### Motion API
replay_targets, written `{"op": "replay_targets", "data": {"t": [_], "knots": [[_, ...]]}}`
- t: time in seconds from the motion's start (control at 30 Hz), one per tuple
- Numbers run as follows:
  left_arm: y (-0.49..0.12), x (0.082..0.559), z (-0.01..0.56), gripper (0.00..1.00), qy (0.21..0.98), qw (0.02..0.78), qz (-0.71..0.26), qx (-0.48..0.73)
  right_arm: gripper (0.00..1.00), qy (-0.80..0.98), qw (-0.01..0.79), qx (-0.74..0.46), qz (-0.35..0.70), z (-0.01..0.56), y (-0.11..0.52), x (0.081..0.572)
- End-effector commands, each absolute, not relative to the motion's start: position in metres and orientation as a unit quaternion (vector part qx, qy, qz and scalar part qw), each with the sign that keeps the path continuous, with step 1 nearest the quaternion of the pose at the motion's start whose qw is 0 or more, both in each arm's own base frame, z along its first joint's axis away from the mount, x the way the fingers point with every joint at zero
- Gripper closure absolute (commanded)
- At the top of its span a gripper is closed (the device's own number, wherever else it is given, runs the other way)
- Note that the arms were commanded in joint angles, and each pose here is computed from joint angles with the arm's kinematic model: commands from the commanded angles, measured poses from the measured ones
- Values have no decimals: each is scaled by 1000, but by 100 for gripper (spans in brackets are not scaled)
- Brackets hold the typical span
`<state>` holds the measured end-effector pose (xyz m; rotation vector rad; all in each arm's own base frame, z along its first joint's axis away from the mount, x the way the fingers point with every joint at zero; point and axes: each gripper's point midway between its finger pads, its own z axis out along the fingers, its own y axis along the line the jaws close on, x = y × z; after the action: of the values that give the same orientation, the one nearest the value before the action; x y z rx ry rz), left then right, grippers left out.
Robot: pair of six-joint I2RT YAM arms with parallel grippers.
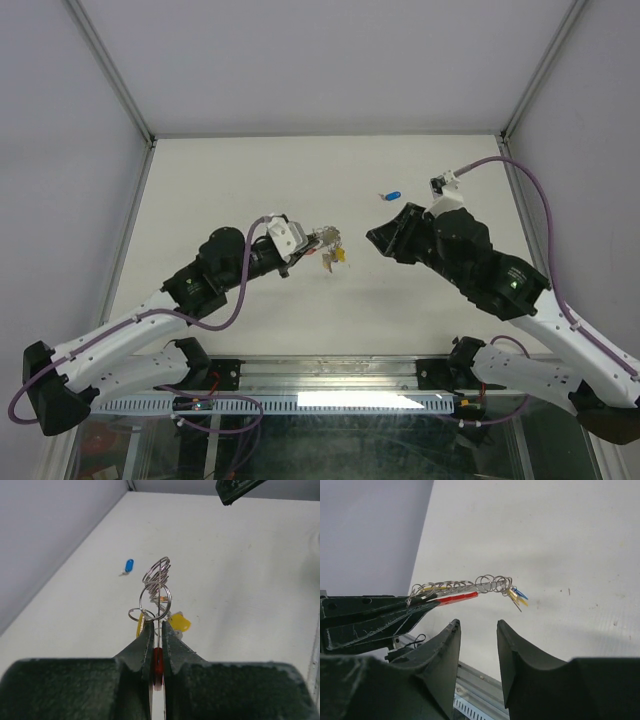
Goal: Put the keys on the keyring
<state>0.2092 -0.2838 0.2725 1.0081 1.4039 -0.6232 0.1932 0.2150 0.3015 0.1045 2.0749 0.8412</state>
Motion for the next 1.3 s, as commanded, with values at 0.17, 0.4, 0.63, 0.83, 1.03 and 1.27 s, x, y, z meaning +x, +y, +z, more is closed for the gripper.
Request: {"op": "replay_targets", "data": {"t": [0.17, 0.4, 0.63, 0.83, 1.03, 1.27], "knots": [[-278, 209, 324, 100, 401, 736, -144, 526, 62, 773, 484, 24, 409, 342, 231, 199], [-274, 213, 322, 100, 328, 741, -47, 584, 62, 772, 485, 12, 410, 336, 234, 199], [-275, 211, 322, 100, 338, 750, -68, 565, 63, 770, 470, 10, 432, 332, 244, 196], [-276, 209, 329, 100, 371, 752, -119, 532, 64, 733, 480, -60, 478, 347, 263, 185], [-279, 201, 340, 100, 414, 751, -209, 470, 73, 669, 532, -117, 505, 371, 266, 177], [-271, 202, 362, 100, 468, 752, -291, 362, 64, 644, 524, -108, 546, 389, 274, 172]]}}
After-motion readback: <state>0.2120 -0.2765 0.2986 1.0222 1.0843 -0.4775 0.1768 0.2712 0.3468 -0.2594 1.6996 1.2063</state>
